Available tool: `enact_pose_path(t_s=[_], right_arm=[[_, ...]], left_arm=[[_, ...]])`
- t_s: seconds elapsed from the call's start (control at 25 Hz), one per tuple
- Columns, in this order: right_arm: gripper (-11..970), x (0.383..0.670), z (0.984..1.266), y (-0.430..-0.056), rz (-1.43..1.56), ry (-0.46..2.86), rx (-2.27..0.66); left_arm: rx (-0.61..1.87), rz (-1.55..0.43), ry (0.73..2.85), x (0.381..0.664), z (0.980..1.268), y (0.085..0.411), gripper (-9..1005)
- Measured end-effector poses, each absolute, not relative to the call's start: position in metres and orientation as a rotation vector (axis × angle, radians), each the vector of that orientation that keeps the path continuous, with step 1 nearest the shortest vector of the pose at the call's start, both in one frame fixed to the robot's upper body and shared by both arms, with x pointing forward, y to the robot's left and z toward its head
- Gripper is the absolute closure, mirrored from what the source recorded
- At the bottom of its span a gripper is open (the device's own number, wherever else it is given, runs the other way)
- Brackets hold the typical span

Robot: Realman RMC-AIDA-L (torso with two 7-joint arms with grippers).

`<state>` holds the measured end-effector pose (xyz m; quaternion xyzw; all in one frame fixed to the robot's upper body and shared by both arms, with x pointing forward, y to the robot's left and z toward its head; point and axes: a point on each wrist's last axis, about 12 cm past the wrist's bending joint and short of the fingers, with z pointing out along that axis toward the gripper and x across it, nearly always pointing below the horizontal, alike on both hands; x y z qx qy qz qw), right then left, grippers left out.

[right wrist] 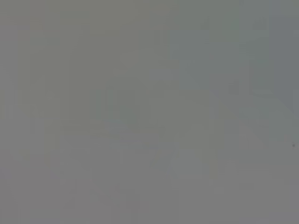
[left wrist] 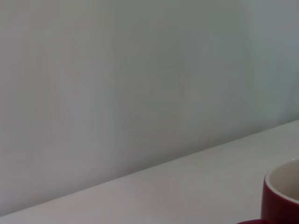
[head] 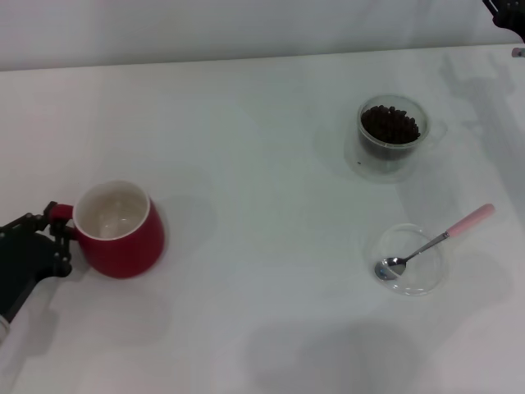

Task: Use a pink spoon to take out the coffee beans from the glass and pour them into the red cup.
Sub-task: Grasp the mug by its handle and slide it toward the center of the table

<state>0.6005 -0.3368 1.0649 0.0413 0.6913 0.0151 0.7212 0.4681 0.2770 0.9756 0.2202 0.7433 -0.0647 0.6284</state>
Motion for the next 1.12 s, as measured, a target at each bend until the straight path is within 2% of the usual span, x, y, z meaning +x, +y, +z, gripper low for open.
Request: enact_pose_path(t_s=[0.36,1.12], right_arm=[[112,0.601,1.065,-0.337,0.034,1.526,0.09],[115,0.603,1.068,-0.337,0.033,1.519,0.091]], left_arm=[[0.558,-0.156,1.692,0.472,0.975,0.26,903],[0.771,-0.333,1.623,0.478,0.98,0.206,904]])
